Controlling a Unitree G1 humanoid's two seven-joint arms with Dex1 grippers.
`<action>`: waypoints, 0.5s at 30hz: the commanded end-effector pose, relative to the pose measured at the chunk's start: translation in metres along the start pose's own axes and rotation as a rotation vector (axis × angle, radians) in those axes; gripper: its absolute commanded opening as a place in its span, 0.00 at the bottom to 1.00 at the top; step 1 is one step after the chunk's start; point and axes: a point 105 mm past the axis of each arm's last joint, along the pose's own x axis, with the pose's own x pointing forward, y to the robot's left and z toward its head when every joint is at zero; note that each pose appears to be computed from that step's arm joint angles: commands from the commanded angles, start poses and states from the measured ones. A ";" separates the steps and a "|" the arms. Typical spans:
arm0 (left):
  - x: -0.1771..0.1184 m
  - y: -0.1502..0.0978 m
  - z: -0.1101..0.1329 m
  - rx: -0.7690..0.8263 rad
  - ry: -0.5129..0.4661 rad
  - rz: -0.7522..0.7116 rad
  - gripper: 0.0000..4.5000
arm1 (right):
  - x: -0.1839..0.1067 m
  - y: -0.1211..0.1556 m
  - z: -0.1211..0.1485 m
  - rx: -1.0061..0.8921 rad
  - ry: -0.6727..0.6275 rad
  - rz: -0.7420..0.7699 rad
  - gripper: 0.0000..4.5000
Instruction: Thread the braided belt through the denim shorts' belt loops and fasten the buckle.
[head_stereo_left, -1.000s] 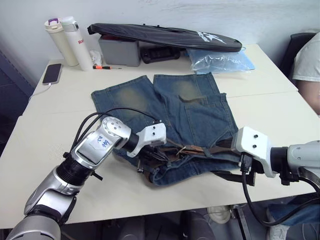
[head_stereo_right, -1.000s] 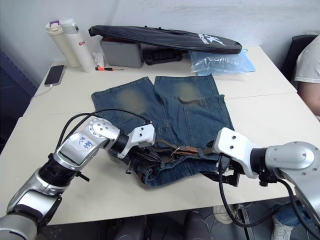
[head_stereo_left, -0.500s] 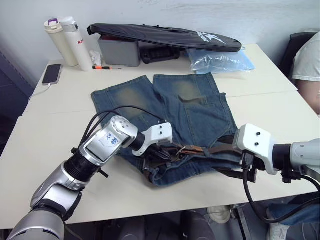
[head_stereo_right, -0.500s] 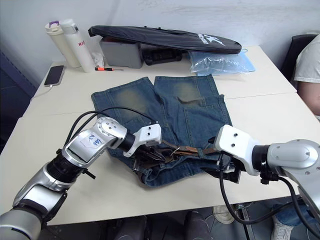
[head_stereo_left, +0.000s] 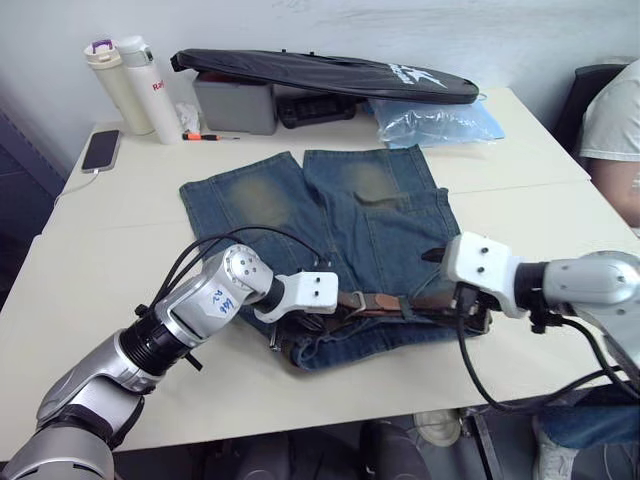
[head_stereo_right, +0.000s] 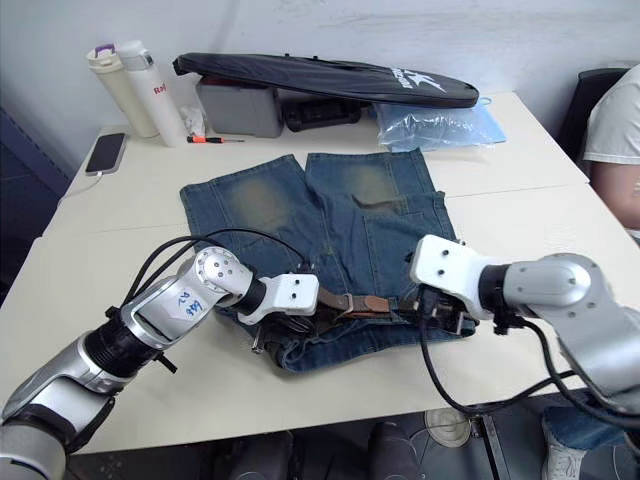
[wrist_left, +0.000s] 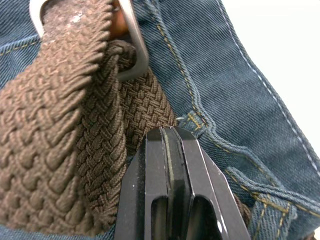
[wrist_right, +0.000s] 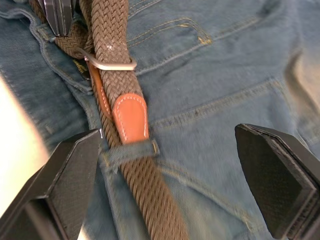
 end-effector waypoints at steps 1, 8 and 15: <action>-0.003 0.001 0.002 -0.026 -0.010 0.018 0.01 | 0.013 -0.006 0.000 -0.087 0.000 -0.031 1.00; -0.005 0.002 0.002 -0.036 -0.009 0.028 0.01 | 0.027 -0.006 -0.013 -0.136 0.041 -0.034 1.00; -0.006 0.004 0.002 -0.039 -0.011 0.030 0.01 | 0.033 -0.007 -0.018 -0.158 0.050 -0.053 1.00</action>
